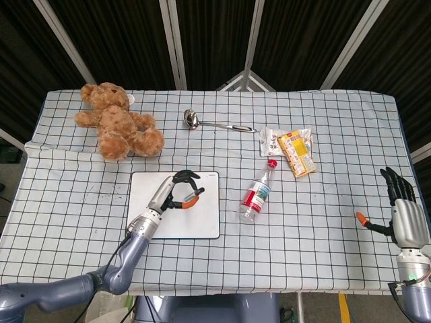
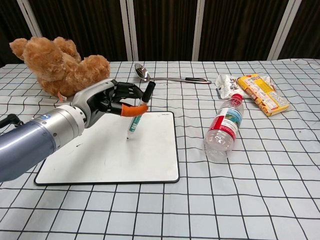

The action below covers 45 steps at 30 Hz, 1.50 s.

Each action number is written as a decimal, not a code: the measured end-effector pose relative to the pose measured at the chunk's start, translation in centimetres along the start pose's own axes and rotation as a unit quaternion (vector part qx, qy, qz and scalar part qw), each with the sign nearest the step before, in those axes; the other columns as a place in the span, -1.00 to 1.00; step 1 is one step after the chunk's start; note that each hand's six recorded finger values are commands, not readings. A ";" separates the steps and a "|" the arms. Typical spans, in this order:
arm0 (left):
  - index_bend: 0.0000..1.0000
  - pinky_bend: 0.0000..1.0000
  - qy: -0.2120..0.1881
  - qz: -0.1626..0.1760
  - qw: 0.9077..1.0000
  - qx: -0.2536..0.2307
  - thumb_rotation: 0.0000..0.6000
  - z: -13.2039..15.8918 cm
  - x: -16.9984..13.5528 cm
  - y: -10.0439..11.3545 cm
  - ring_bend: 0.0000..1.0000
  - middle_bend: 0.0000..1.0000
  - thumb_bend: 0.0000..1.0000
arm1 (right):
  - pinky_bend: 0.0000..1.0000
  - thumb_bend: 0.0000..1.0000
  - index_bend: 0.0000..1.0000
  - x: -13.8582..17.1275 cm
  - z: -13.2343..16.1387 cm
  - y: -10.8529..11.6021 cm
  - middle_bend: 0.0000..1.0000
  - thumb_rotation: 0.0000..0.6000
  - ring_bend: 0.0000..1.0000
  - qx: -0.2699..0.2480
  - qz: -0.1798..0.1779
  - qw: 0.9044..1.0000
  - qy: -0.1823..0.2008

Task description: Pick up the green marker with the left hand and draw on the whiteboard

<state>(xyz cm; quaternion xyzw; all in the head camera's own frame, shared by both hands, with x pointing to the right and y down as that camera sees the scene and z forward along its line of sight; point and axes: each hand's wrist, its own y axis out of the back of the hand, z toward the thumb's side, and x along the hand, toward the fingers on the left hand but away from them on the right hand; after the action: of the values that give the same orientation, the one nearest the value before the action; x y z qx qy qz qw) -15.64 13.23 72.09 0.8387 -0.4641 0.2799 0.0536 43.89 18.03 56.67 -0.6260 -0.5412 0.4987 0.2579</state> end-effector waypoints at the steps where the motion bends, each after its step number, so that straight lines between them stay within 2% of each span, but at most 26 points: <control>1: 0.53 -0.56 0.002 0.001 1.000 0.002 1.00 -0.2 0.0 0.1 -0.76 -0.46 -0.08 | -1.00 -0.58 -1.00 0.0 0.0 0.0 -1.00 1.00 -1.00 0.000 0.000 1.000 0.000; 12: 0.53 -0.56 0.012 0.017 1.000 0.018 1.00 -1.4 0.2 2.1 -0.76 -0.46 -0.08 | -1.00 -0.58 -1.00 0.0 0.0 0.0 -1.00 1.00 -1.00 0.002 0.001 1.000 0.002; 24: 0.53 -0.56 0.024 0.063 0.996 0.050 1.00 -2.8 0.4 6.9 -0.76 -0.46 -0.08 | -1.00 -0.58 -1.00 0.1 0.1 0.0 -1.00 1.00 -1.00 0.004 0.000 1.000 0.003; 32: 0.53 -0.56 0.012 0.099 0.995 0.023 1.00 -1.9 0.3 9.8 -0.76 -0.46 -0.08 | -1.00 -0.58 -1.00 0.1 0.1 0.0 -1.00 1.00 -1.00 0.005 0.000 1.000 0.003; 38: 0.53 -0.56 0.004 0.095 0.996 -0.003 1.00 -0.9 -0.4 10.0 -0.76 -0.46 -0.08 | -1.00 -0.58 -1.00 0.1 0.3 -0.1 -1.00 1.00 -1.00 0.006 0.000 1.000 0.005; 45: 0.53 -0.56 0.017 0.068 0.997 -0.013 1.00 -1.0 -1.3 8.2 -0.76 -0.46 -0.08 | -1.00 -0.58 -1.00 0.0 0.4 -0.2 -1.00 1.00 -1.00 0.005 0.002 1.000 0.005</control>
<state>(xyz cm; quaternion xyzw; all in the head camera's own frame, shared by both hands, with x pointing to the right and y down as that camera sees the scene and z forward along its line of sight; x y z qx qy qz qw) -23.23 9.92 70.88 0.7995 -0.5226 0.2913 0.0532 43.48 17.97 56.72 -0.6281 -0.5362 0.4988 0.2629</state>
